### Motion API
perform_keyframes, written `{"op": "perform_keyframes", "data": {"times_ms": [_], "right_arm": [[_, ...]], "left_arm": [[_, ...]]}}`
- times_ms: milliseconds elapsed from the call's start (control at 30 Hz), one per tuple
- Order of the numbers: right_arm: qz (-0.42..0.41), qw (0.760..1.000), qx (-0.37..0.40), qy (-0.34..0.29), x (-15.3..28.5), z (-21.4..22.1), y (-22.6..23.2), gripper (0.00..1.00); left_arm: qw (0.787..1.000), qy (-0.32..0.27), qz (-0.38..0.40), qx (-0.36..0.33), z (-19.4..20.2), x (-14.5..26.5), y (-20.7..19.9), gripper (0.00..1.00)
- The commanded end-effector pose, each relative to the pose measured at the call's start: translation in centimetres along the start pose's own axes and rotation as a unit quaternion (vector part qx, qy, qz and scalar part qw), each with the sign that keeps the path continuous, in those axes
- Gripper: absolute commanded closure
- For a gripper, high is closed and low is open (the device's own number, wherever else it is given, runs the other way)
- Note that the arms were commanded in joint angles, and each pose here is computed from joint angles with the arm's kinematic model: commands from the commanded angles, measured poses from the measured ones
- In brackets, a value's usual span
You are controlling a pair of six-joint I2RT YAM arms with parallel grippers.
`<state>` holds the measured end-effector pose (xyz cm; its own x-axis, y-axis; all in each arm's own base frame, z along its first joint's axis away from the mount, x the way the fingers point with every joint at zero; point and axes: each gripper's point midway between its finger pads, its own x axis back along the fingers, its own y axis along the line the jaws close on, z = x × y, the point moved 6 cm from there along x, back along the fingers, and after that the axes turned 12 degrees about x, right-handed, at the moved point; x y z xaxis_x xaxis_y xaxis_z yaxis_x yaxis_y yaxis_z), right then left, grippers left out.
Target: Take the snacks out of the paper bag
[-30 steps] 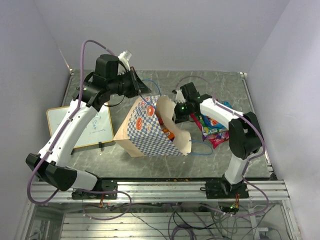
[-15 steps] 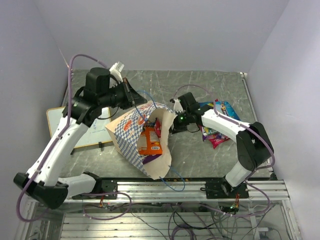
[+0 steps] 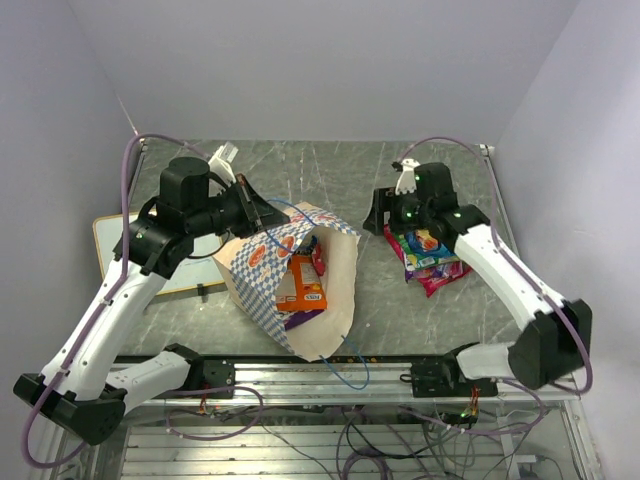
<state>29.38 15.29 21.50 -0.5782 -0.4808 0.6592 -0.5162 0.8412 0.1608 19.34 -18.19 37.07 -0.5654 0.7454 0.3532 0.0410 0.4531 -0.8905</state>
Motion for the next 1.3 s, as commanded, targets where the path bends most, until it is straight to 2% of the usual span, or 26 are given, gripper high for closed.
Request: {"op": "perform_keyframes", "data": {"times_ms": [0, 100, 200, 300, 400, 500, 633, 667, 800, 1000, 1133, 1267], "right_arm": [[-0.006, 0.993, 0.082, -0.090, 3.5, -2.3, 1.5, 0.27], [-0.014, 0.985, 0.131, -0.113, 5.0, -2.4, 3.2, 0.27], [-0.025, 0.981, 0.136, -0.137, 7.1, -2.5, 4.2, 0.27], [-0.078, 0.967, 0.162, -0.180, 10.1, -2.8, 6.5, 0.27], [-0.161, 0.938, 0.204, -0.230, 13.0, -2.6, 9.4, 0.27], [-0.253, 0.891, 0.266, -0.267, 15.5, -1.7, 11.9, 0.28], [-0.308, 0.848, 0.323, -0.287, 17.0, -0.5, 13.4, 0.29], [-0.311, 0.843, 0.330, -0.288, 17.0, -0.4, 13.5, 0.30], [-0.313, 0.852, 0.323, -0.270, 15.0, 0.8, 13.8, 0.36], [-0.318, 0.845, 0.348, -0.251, 11.7, 2.7, 16.8, 0.37], [-0.307, 0.814, 0.456, -0.188, 8.5, 6.4, 20.3, 0.37], [-0.244, 0.786, 0.541, -0.174, 5.7, 8.4, 21.5, 0.37]], "left_arm": [[1.000, 0.000, 0.003, -0.004, 0.1, 0.9, -0.5, 0.93], [1.000, -0.002, -0.018, 0.008, 0.3, 0.9, 0.2, 0.93], [0.999, 0.000, -0.027, 0.018, 0.6, 1.0, 0.7, 0.93], [0.999, -0.009, -0.021, 0.032, 0.7, 1.4, 0.5, 0.93], [0.999, -0.026, -0.021, 0.029, 0.4, 2.0, 0.1, 0.93], [0.999, -0.036, -0.030, 0.022, 0.2, 2.3, 0.0, 0.93], [0.999, -0.031, -0.020, 0.014, 0.1, 2.2, -0.5, 0.93], [0.999, -0.030, -0.019, 0.013, 0.0, 2.2, -0.6, 0.93], [0.999, -0.028, -0.023, 0.014, 0.2, 2.4, -0.6, 0.93], [0.999, -0.019, -0.022, 0.031, 0.8, 2.6, -0.1, 0.93], [0.999, -0.013, -0.041, 0.031, 1.1, 2.8, 0.5, 0.93], [0.998, -0.011, -0.060, 0.016, 1.3, 3.3, 0.9, 0.93]]}}
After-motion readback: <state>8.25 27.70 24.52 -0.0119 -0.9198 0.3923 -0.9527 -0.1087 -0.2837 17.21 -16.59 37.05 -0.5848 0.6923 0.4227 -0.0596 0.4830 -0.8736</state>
